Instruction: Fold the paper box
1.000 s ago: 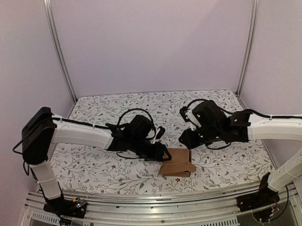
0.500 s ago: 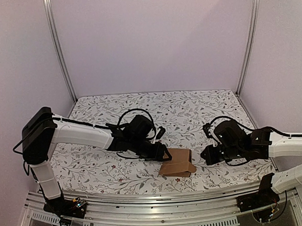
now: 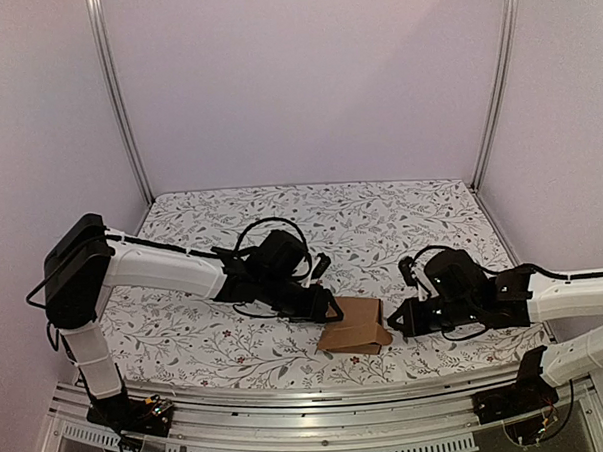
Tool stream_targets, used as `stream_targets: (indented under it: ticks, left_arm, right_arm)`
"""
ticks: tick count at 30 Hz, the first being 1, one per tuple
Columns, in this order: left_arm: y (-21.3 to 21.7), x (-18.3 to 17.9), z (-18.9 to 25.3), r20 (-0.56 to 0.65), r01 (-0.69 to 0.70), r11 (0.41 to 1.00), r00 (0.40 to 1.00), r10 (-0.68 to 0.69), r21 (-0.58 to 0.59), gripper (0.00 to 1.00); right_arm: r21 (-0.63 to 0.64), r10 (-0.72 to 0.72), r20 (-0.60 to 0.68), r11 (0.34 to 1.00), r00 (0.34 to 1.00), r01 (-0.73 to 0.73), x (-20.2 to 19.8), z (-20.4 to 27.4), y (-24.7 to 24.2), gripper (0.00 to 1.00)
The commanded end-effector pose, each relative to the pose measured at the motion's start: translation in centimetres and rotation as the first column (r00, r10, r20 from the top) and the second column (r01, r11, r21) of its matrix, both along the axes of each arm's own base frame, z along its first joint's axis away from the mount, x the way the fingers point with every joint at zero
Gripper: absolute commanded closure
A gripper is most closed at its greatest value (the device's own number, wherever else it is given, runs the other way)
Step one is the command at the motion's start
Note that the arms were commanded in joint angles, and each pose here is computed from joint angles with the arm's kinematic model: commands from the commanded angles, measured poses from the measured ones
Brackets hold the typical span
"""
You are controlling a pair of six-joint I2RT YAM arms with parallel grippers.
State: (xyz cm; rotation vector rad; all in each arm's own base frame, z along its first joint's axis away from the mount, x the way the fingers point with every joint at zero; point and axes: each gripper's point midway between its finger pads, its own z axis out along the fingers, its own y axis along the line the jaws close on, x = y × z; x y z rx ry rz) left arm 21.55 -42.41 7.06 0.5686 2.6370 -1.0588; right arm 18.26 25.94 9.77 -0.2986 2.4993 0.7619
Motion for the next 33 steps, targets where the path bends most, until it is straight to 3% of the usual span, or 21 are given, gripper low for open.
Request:
stream_targets:
  ticks: [1,15,24,33]
  left_arm:
    - [1.7,-0.5,-3.1,-0.055,-0.005,0.995,0.998,0.011,0.103,0.50]
    - [1.2,-1.1,-3.1,-0.073,0.012,0.997,0.997,-0.006,0.076,0.50]
    - [1.5,-1.2,-3.7,-0.079,0.008,0.996,0.997,-0.002,0.086,0.57]
    - [1.6,-1.2,-4.1,-0.082,0.007,0.996,0.997,0.000,0.094,0.60]
  right_arm:
    - [0.062,0.023,-0.027,0.998,0.999,-0.022,0.2,0.2,1.8,1.00]
    - [0.148,0.081,-0.104,0.987,0.991,-0.065,0.7,-1.9,6.6,1.00]
    - [-0.007,0.016,-0.068,1.000,0.998,-0.017,1.2,-2.4,3.6,1.00]
    - [-0.142,-0.040,0.084,0.989,0.996,0.052,2.1,1.6,-0.8,0.96]
